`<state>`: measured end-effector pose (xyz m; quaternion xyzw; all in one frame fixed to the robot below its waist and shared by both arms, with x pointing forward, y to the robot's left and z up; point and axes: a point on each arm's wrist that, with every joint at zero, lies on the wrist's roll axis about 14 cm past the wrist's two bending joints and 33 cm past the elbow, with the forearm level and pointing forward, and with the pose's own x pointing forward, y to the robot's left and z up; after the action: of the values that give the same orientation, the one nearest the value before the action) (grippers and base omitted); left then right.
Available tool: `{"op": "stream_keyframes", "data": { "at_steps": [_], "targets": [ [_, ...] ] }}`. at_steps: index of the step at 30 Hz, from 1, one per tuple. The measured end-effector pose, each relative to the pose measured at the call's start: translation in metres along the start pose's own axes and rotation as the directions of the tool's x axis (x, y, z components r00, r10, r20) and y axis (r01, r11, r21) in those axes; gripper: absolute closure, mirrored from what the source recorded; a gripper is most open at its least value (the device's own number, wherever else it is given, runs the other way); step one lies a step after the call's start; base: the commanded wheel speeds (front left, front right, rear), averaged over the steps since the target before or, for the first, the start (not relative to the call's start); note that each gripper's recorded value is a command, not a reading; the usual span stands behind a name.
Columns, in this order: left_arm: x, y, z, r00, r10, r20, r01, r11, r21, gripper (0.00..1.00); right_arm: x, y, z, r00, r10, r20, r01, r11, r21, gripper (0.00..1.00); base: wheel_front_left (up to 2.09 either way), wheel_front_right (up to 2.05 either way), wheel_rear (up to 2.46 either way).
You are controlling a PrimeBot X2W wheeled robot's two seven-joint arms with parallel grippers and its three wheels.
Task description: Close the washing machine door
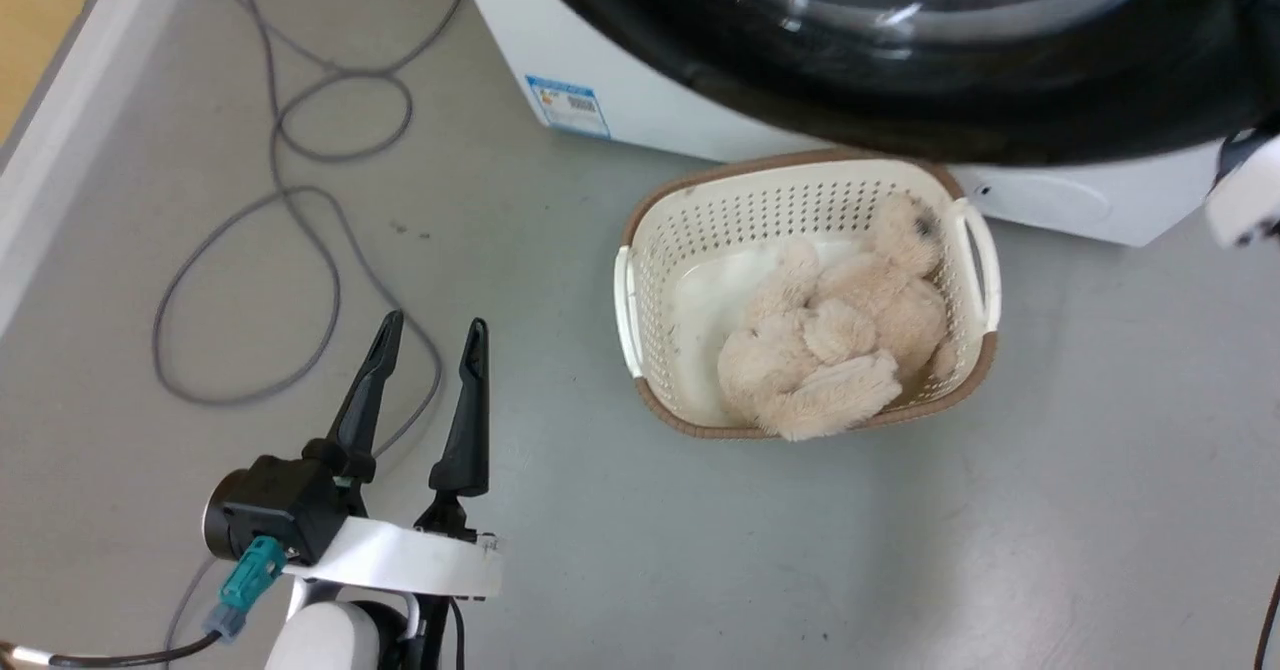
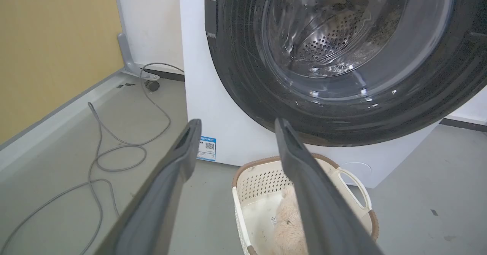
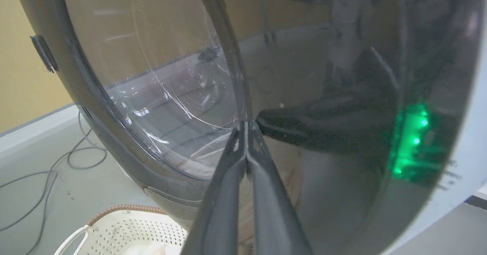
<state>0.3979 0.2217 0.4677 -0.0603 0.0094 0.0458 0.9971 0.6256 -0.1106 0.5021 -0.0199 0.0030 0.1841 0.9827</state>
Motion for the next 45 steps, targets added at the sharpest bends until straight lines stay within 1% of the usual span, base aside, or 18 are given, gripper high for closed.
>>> {"op": "stream_keyframes", "data": {
  "at_steps": [6,12,16,21,23,26,30,33,34,35,36,40,42,45],
  "targets": [
    [0.004,0.004,-0.005,1.0,0.006,-0.013,-0.006,1.0,0.004,0.0,0.017,-0.016,-0.001,0.999,-0.048,-0.022,0.048,0.999,0.006,1.0,0.0,0.0,0.0],
    [0.009,0.001,-0.005,1.0,-0.002,-0.008,0.002,1.0,0.003,0.0,0.024,-0.016,-0.006,0.998,-0.06,-0.033,0.062,0.997,0.039,1.0,0.0,0.0,0.0],
    [0.009,-0.001,-0.002,1.0,-0.007,0.0,0.007,1.0,0.0,0.0,0.021,-0.016,-0.004,0.997,-0.066,-0.028,0.066,0.997,0.028,1.0,0.0,0.0,0.0],
    [0.007,-0.001,0.005,1.0,-0.004,0.019,0.004,1.0,-0.005,0.0,0.009,-0.019,0.012,0.996,-0.082,0.024,0.082,0.996,0.02,1.0,0.0,0.0,0.0],
    [0.006,-0.001,0.009,1.0,-0.003,0.031,0.003,1.0,-0.009,0.0,0.0,-0.018,0.019,0.995,-0.087,0.047,0.086,0.996,0.021,1.0,0.0,0.0,0.0],
    [0.001,0.0,0.016,0.999,0.005,0.048,-0.004,1.0,-0.016,0.0,-0.02,-0.008,0.02,0.996,-0.07,0.06,0.069,0.997,0.015,1.0,0.0,0.0,0.0],
    [-0.01,0.0,0.016,0.999,0.012,0.043,-0.011,1.0,-0.026,0.0,-0.052,0.006,0.024,0.995,-0.058,0.08,0.056,0.998,0.025,1.0,0.0,0.0,0.0],
    [-0.016,-0.001,0.021,0.998,0.015,0.058,-0.014,1.0,-0.018,0.0,-0.078,0.01,0.032,0.992,-0.067,0.108,0.063,0.997,0.035,1.0,0.0,0.0,0.0],
    [-0.016,-0.001,0.021,0.998,0.015,0.058,-0.014,1.0,-0.018,0.0,-0.078,0.01,0.032,0.992,-0.067,0.108,0.063,0.997,0.035,1.0,0.0,0.0,0.0],
    [-0.019,-0.003,0.025,0.998,0.009,0.07,-0.008,1.0,-0.016,0.0,-0.096,0.011,0.037,0.989,-0.084,0.126,0.078,0.996,0.047,1.0,0.0,0.0,0.0],
    [-0.019,-0.003,0.025,0.998,0.009,0.07,-0.008,1.0,-0.016,0.0,-0.096,0.011,0.037,0.989,-0.084,0.126,0.078,0.996,0.047,1.0,0.0,0.0,0.0],
    [-0.024,-0.01,0.034,0.995,-0.011,0.096,0.012,1.0,-0.009,0.0,-0.132,0.013,0.044,0.981,-0.116,0.155,0.108,0.992,0.06,1.0,0.0,0.0,0.0],
    [-0.026,-0.014,0.037,0.994,-0.021,0.104,0.023,1.0,-0.012,0.0,-0.149,0.015,0.043,0.981,-0.121,0.155,0.117,0.993,0.032,1.0,0.0,0.0,0.0],
    [-0.03,-0.02,0.041,0.992,-0.036,0.119,0.038,0.999,-0.014,0.0,-0.176,0.009,0.042,0.971,-0.174,0.164,0.167,0.984,0.058,1.0,0.0,0.0,0.0]
  ]
}}
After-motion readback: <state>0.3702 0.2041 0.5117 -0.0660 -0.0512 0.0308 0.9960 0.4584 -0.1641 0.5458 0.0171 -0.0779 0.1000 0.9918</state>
